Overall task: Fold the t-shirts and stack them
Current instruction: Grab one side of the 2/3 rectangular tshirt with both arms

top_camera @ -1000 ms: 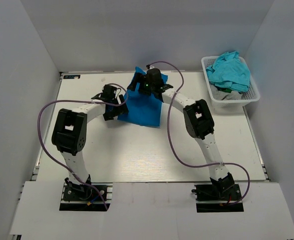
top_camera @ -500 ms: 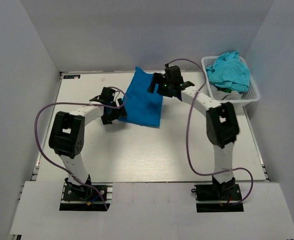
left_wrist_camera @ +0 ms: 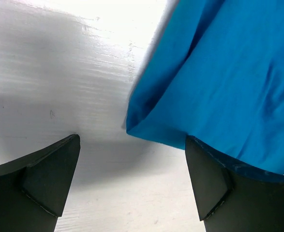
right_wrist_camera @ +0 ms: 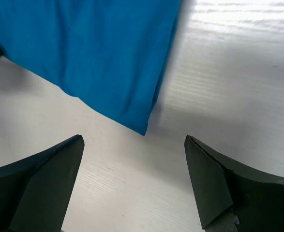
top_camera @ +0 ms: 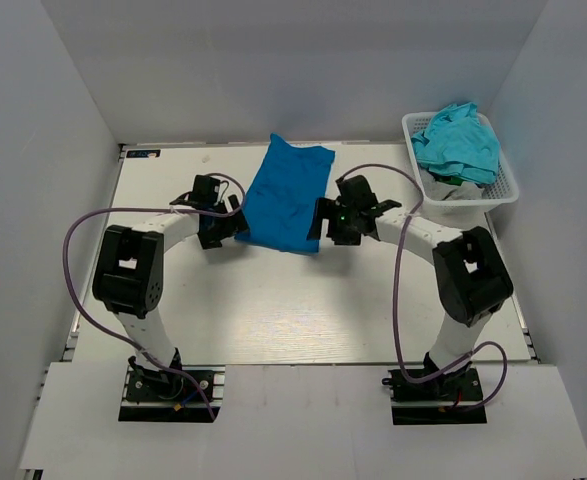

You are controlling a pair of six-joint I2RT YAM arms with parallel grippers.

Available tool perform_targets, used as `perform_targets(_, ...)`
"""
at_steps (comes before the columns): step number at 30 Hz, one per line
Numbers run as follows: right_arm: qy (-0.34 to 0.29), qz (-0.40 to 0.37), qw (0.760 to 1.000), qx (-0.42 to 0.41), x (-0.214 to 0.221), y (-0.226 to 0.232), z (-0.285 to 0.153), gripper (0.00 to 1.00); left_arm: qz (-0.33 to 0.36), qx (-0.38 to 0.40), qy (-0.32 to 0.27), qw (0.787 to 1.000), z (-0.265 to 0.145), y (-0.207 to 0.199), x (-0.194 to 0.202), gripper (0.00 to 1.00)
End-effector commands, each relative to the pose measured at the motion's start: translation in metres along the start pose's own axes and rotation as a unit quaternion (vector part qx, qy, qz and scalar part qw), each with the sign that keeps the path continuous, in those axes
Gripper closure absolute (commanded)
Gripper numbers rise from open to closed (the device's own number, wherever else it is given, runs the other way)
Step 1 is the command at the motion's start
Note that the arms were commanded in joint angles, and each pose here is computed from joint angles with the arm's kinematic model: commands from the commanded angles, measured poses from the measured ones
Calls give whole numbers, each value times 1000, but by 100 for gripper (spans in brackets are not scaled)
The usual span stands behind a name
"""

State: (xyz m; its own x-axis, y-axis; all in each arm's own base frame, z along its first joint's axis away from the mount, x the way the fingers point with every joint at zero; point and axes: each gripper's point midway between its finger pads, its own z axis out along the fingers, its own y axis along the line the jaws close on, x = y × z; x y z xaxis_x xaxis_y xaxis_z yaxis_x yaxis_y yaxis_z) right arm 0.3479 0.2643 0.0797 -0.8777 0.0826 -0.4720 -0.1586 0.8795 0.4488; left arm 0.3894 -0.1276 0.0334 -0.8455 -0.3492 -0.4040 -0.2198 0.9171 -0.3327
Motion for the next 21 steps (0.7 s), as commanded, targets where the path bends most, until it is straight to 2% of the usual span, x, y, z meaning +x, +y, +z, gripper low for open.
perform_targets(1,15,-2,1000,-20,8,11,8,10,2,37,1,999,2,-10,-2,0)
perform_targets(2,21,-2,1000,-20,12,11,13,10,2,42,3,999,2,-11,-1,0)
perform_targets(4,23,-2,1000,-20,12,12,18,10,6,44,12,999,5,-11,3,12)
perform_targets(5,31,-2,999,-17,16,10,24,10,6,50,15,999,7,-13,4,22)
perform_targets(8,37,5,999,-18,20,12,32,12,13,69,12,997,11,-15,8,34)
perform_targets(9,43,7,999,-16,24,11,36,12,16,74,16,997,15,-19,11,43)
perform_targets(11,45,11,999,-19,28,11,42,13,15,72,29,997,19,-16,19,52)
perform_targets(12,50,16,999,-15,31,8,46,13,23,71,35,997,19,-17,24,61)
perform_targets(13,45,16,999,-17,31,7,49,13,21,65,46,997,26,-13,30,65)
perform_targets(15,43,16,999,-10,33,3,57,16,16,66,53,996,30,-11,35,78)
perform_targets(16,35,19,999,-13,26,3,59,18,12,64,51,997,30,-8,33,84)
perform_targets(17,39,19,999,-15,27,5,60,25,11,61,56,997,33,-7,36,88)
perform_targets(18,47,20,999,-13,30,3,64,29,12,64,51,997,32,-9,31,88)
perform_targets(20,39,12,999,-24,23,12,64,38,10,55,57,997,34,-5,35,95)
perform_targets(21,39,12,999,-33,23,15,64,50,11,58,53,997,34,-7,31,99)
